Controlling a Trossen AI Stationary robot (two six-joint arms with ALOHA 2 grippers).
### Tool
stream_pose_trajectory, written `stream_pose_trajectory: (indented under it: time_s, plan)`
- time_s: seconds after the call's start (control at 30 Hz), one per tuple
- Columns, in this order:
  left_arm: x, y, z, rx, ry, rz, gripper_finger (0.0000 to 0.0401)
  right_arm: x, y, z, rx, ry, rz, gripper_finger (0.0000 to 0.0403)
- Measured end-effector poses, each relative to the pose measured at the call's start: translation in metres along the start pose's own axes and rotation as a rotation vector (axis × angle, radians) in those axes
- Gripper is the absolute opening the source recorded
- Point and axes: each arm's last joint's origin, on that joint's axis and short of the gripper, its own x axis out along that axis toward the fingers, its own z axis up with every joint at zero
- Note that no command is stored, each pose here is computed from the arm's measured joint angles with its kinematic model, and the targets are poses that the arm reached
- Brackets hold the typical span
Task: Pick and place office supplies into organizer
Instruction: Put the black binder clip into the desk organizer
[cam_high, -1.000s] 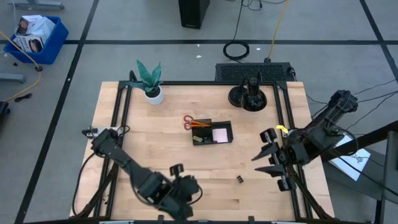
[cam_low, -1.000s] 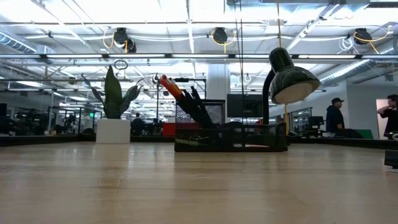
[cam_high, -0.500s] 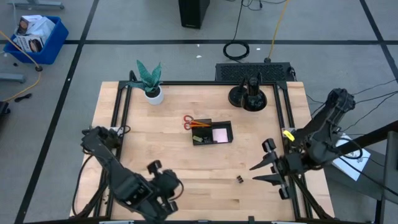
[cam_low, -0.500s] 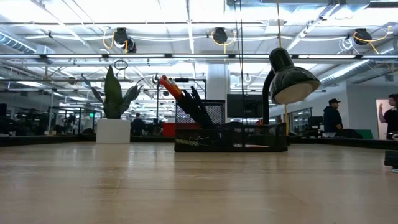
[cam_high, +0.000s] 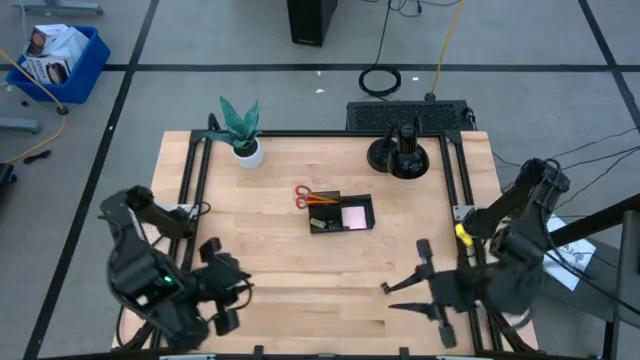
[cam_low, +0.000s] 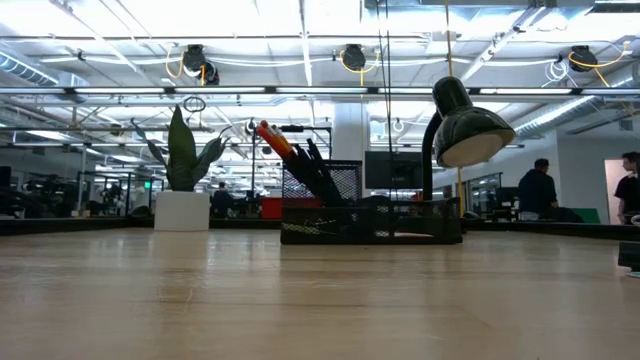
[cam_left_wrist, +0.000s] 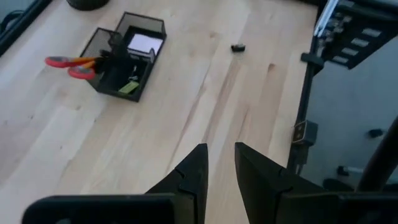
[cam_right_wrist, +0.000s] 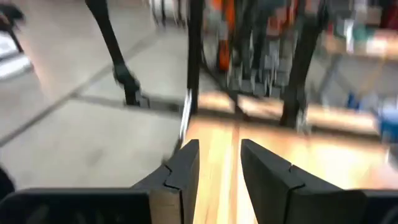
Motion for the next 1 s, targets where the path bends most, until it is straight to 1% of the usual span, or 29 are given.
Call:
stream_pose_trajectory:
  time_s: [0.1,0.2,0.33,0.4,0.5,0.57,0.7,0.8,1.0]
  plan:
    - [-0.013,0.01,-0.003,-0.017,-0.032,-0.018,0.0085,0.015,0.004,-0.01,0.078,0.167,-0.027,0.0109]
    - [-0.023,0.015,-0.007,-0.026,-0.047,-0.042,0.0085,0.031,0.007,-0.026,0.205,0.332,-0.02,0.0109]
    - [-0.025,0.016,-0.008,-0.009,-0.053,-0.049,0.0085,0.05,0.009,-0.052,0.347,0.571,-0.003,0.0109]
    - [-0.025,0.015,-0.01,0.013,-0.053,-0.049,0.0085,0.058,0.008,-0.064,0.402,0.691,-0.018,0.0109]
    - [-0.026,0.014,-0.01,0.024,-0.053,-0.051,0.0085,0.067,0.005,-0.079,0.466,0.831,-0.056,0.0109]
    - [-0.026,0.015,-0.01,0.03,-0.055,-0.049,0.0085,0.075,0.003,-0.085,0.497,0.879,-0.078,0.0109]
    - [-0.026,0.015,-0.01,0.054,-0.059,-0.047,0.0085,0.088,-0.003,-0.093,0.556,0.913,-0.119,0.0109]
    - [-0.026,0.015,-0.01,0.066,-0.059,-0.047,0.0085,0.098,-0.008,-0.098,0.627,0.955,-0.15,0.0109]
    - [-0.025,0.015,-0.009,0.101,-0.06,-0.045,0.0085,0.112,-0.011,-0.112,0.729,1.002,-0.255,0.0109]
